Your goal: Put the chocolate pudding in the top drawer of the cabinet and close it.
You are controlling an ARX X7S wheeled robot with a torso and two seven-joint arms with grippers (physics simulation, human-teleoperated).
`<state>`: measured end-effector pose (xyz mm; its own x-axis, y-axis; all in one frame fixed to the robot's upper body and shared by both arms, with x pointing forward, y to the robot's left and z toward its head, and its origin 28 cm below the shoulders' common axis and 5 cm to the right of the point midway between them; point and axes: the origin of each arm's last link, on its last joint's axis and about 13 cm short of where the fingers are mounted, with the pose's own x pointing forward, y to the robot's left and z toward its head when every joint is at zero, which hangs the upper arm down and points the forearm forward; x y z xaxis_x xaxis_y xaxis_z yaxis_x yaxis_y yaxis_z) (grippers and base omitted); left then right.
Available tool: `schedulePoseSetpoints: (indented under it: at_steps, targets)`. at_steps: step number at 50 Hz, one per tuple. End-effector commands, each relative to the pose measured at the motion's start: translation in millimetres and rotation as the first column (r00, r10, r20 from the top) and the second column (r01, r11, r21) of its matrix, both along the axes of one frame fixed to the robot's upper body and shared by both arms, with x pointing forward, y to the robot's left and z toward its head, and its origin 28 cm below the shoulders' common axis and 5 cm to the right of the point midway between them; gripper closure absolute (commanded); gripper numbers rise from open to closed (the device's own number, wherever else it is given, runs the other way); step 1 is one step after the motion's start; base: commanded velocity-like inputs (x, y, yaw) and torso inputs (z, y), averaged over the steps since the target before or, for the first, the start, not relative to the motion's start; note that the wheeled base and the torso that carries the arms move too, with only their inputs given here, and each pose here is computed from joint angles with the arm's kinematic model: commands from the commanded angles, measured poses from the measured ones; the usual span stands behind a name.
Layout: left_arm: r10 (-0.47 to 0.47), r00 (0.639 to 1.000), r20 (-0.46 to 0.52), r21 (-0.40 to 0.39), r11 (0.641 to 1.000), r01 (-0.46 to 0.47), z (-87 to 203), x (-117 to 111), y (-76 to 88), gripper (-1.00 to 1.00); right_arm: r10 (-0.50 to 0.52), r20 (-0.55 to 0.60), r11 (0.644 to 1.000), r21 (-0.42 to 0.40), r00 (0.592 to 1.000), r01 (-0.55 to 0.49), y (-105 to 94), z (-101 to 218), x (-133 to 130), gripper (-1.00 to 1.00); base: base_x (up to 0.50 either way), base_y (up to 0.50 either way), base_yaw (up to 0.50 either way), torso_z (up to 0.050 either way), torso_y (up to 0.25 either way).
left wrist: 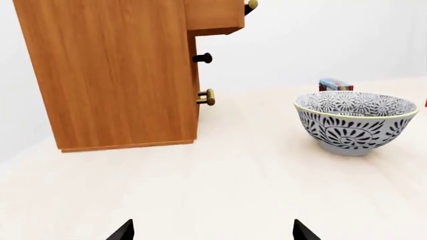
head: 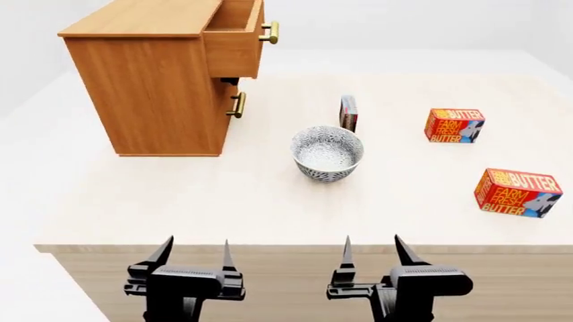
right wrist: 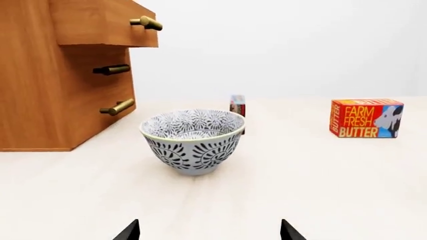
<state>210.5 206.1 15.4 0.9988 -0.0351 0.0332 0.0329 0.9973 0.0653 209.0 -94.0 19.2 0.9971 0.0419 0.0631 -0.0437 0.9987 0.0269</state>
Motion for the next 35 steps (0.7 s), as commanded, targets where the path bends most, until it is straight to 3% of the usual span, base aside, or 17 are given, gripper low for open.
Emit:
schedulePoseSetpoints:
  at_steps: [1,13,35]
  targets:
    - [0.005,1.0,0.022,-0.005,1.0,-0.005,2.3,0.0,0.7,-1.0,0.02,0.016,1.0,0.01,1.0,-0.021,0.6,5.2,-0.5,-1.0,0.0,0.0,0.0,0.0,0.0]
    - [-0.043,0.996,0.077,-0.007,0.999,0.044,7.1,-3.7,1.6,-1.0,0.035,0.043,0.999,0.008,0.998,-0.036,0.6,7.7,-1.9,-1.0,0.0,0.0,0.0,0.007,0.0]
    - [-0.042,0.991,0.129,-0.032,0.998,0.047,13.0,-7.2,4.2,-1.0,0.037,0.073,0.999,0.001,0.997,-0.037,2.2,15.5,-2.0,-1.0,0.0,0.0,0.0,0.05,0.0]
